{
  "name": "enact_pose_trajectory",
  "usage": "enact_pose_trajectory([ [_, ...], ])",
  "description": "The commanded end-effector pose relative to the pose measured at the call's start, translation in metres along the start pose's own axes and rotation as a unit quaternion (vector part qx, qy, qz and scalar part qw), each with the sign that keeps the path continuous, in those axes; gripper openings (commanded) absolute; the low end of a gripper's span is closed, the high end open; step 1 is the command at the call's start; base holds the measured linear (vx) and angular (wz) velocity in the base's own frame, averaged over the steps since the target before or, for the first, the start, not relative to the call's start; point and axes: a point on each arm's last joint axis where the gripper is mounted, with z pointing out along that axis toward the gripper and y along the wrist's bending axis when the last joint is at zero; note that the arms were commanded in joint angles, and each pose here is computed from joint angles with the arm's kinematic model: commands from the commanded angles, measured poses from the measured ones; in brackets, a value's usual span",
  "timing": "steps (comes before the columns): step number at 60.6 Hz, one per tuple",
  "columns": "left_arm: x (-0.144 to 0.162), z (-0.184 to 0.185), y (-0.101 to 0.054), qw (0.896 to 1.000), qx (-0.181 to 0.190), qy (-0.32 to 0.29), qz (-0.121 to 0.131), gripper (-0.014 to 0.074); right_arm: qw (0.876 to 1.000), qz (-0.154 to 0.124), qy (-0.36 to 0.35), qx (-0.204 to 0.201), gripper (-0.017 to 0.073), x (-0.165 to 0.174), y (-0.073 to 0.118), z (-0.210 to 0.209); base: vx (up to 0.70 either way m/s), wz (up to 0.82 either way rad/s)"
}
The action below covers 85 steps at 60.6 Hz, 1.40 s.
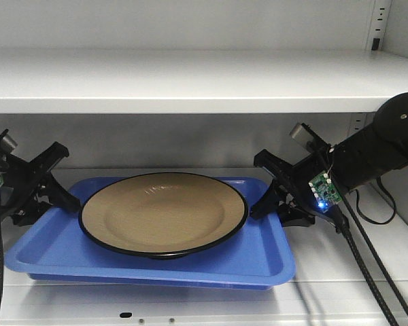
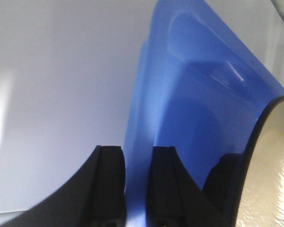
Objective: Place disk in tray to left cabinet
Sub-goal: 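Push the tray with both grippers forward over the lower shelf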
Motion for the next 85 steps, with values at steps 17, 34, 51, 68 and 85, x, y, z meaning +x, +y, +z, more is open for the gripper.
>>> enact_pose_trajectory([
  [17,0.021,-0.022,-0.048,0.991,0.132,0.024,-0.014,-0.0001,0.991,0.001,-0.029,-0.133,-0.0006,0.01,0.05,-0.026,0.0,0.0],
  [34,0.014,-0.018,-0.044,0.993,0.12,-0.002,-0.016,-0.0001,0.994,-0.017,-0.072,-0.084,-0.0006,0.0,0.04,-0.021,0.0,0.0],
  [51,0.001,0.0,-0.027,0.997,0.07,-0.019,-0.012,0.0,0.993,-0.003,-0.092,-0.068,-0.0005,-0.015,0.026,0.001,0.0,0.0],
  [68,-0.005,0.017,-0.015,0.999,0.044,-0.003,-0.009,0.0008,0.995,0.014,-0.075,-0.057,0.0,-0.023,0.011,0.025,0.0,0.02],
  [85,0.001,0.027,-0.016,0.999,0.013,0.011,0.043,0.0021,0.997,-0.018,-0.06,-0.036,0.0005,-0.021,0.007,0.027,0.0,0.01],
])
